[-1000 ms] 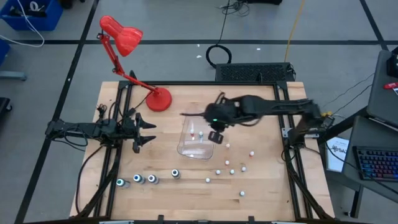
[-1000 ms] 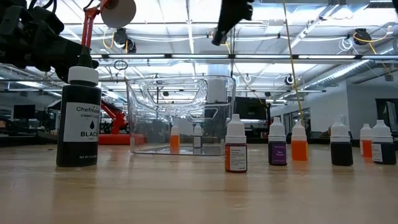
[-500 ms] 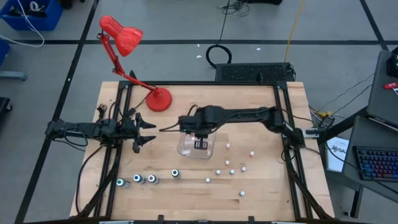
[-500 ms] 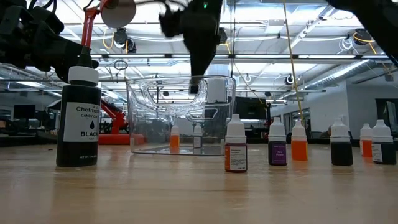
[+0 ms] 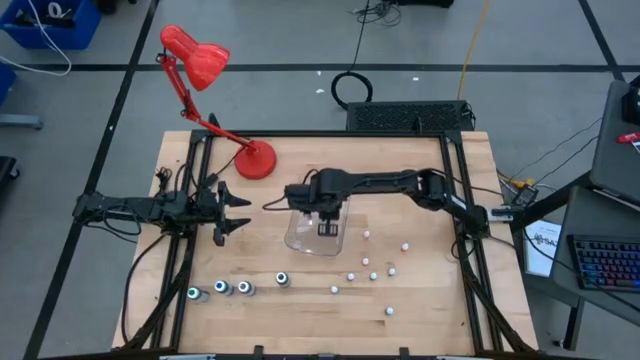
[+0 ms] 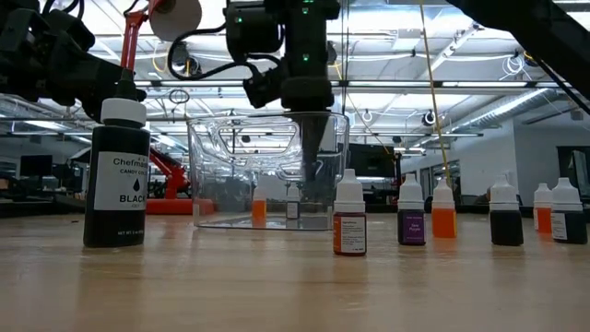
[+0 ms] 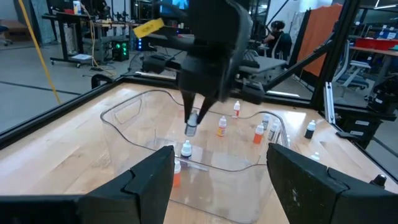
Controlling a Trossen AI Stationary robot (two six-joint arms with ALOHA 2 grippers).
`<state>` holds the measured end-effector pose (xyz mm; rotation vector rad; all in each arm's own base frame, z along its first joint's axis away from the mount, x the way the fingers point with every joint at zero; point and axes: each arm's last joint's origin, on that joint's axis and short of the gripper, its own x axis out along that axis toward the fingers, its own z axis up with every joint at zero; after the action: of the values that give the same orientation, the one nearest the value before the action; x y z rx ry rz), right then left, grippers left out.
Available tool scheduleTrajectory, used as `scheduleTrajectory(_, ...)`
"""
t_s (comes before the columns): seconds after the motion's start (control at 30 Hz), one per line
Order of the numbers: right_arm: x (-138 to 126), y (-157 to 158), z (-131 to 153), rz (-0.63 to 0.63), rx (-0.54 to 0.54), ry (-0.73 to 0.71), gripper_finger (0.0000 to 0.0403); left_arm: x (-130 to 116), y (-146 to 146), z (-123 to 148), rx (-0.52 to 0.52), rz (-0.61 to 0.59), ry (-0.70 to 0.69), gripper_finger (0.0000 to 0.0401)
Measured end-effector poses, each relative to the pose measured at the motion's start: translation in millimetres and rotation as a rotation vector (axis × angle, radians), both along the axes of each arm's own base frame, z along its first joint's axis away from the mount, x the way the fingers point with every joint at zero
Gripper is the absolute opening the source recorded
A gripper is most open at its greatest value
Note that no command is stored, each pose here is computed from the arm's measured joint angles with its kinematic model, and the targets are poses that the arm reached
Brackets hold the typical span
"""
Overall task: Pick & Place food coloring
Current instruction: Put the small purple food coloring bottle into the transparent bin
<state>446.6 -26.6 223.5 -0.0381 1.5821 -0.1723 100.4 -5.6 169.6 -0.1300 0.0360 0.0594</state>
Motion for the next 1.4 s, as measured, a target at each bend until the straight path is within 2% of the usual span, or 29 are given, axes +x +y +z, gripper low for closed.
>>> scheduleTrajectory(0.27,-1.3,-38.5,-0.1,-0.052,0.003,-0.023,0.0042,0.0,0.0,0.0,0.0,0.0,0.0,0.0253)
scheduleTrajectory(0.4,2.8,-51.0,0.1,-0.046,0.007,-0.082,0.0042,0.0,0.0,0.0,0.0,0.0,0.0,0.0253)
scheduleTrajectory(0.53,7.9,-60.8,0.7,-0.053,0.059,-0.161,0.0042,0.0,0.0,-0.1,0.0,0.0,0.0,0.0253)
scheduleTrajectory(0.73,10.9,-61.3,-1.4,-0.044,0.058,-0.191,0.0042,0.0,0.0,-0.1,0.0,0.0,0.0,0.0253)
scheduleTrajectory(1.07,3.1,-46.9,-46.6,-0.02,0.097,-0.091,0.0042,0.0,0.0,-0.1,0.0,0.0,0.0,0.0253)
scheduleTrajectory(1.4,0.8,-47.1,-51.3,-0.019,0.095,-0.081,0.0042,0.0,0.0,0.0,0.0,0.0,0.0,0.0253)
